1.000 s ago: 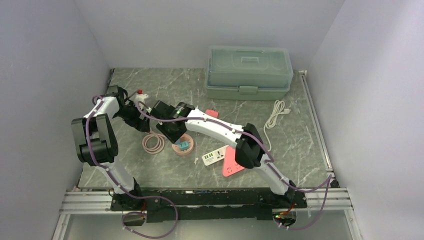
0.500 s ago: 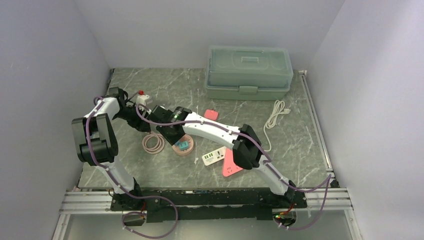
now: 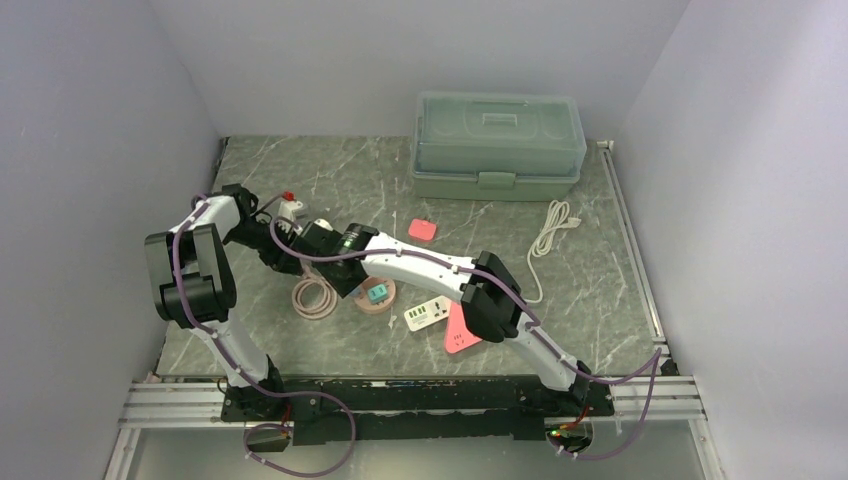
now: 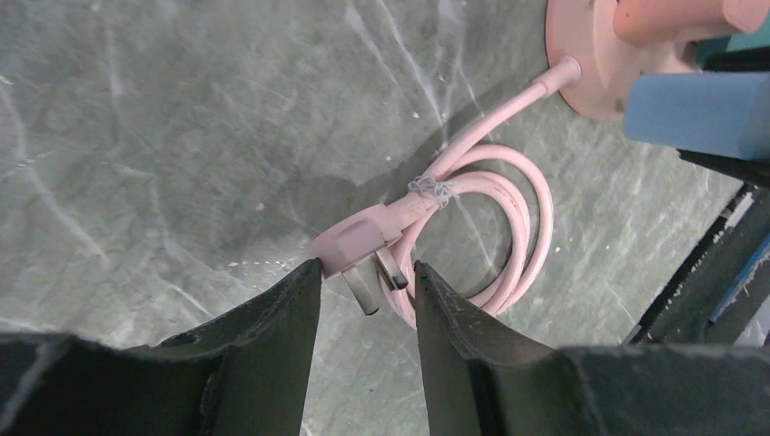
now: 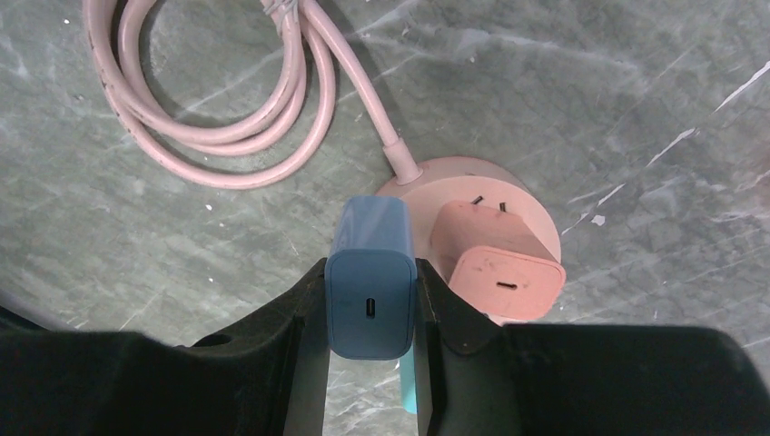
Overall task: Insert the plug
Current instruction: Insert the plug into the socket.
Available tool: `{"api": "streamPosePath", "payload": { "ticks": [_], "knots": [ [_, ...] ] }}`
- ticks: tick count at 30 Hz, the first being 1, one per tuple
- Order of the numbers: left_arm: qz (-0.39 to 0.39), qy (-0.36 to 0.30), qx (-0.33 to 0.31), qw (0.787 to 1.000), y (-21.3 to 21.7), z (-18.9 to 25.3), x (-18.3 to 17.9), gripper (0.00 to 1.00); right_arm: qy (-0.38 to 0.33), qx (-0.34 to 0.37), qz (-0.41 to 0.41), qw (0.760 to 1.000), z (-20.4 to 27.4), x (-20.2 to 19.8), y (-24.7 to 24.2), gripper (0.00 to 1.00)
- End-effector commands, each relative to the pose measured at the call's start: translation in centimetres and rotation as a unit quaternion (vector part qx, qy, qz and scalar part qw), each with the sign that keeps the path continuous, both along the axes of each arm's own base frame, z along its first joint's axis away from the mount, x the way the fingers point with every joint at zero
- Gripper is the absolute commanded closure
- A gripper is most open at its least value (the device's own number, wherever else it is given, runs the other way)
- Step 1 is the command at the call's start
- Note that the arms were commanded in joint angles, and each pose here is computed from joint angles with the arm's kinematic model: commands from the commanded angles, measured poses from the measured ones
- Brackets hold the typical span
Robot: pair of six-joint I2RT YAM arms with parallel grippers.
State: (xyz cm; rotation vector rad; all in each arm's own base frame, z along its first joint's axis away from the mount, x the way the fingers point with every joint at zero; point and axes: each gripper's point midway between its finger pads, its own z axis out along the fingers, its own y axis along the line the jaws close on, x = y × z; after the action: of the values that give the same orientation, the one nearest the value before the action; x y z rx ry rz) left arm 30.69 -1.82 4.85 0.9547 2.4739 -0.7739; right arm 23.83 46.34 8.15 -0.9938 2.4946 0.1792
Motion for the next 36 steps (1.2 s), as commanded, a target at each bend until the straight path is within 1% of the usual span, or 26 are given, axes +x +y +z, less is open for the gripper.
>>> {"api": "streamPosePath", "payload": {
  "ticks": [1,9,12,16,36],
  "knots": [
    [-0.023,0.025,-0.029,0.999,-1.1,0.1,-2.4,0.53,-0.015,0.001,-0.012,1.000,0.0,0.2,0.1,1.00],
    [0.001,0.013,0.011,1.000,0.1,-0.6,-1.4,0.53,-0.020,-0.006,0.000,1.000,0.7,-0.3,-0.9,1.00],
    [0.009,0.009,0.016,1.000,0.3,-0.7,-1.0,0.53,-0.023,-0.004,0.014,1.000,1.4,-0.5,-1.2,1.00],
    [0.015,0.006,0.027,1.000,0.7,-0.9,-0.6,0.52,-0.030,-0.018,0.018,0.999,1.8,-0.5,-2.3,1.00],
    [0.013,0.002,0.033,0.999,0.9,-0.9,-0.6,0.55,-0.031,-0.031,-0.003,0.999,0.7,-1.2,-3.0,1.00]
  ]
}}
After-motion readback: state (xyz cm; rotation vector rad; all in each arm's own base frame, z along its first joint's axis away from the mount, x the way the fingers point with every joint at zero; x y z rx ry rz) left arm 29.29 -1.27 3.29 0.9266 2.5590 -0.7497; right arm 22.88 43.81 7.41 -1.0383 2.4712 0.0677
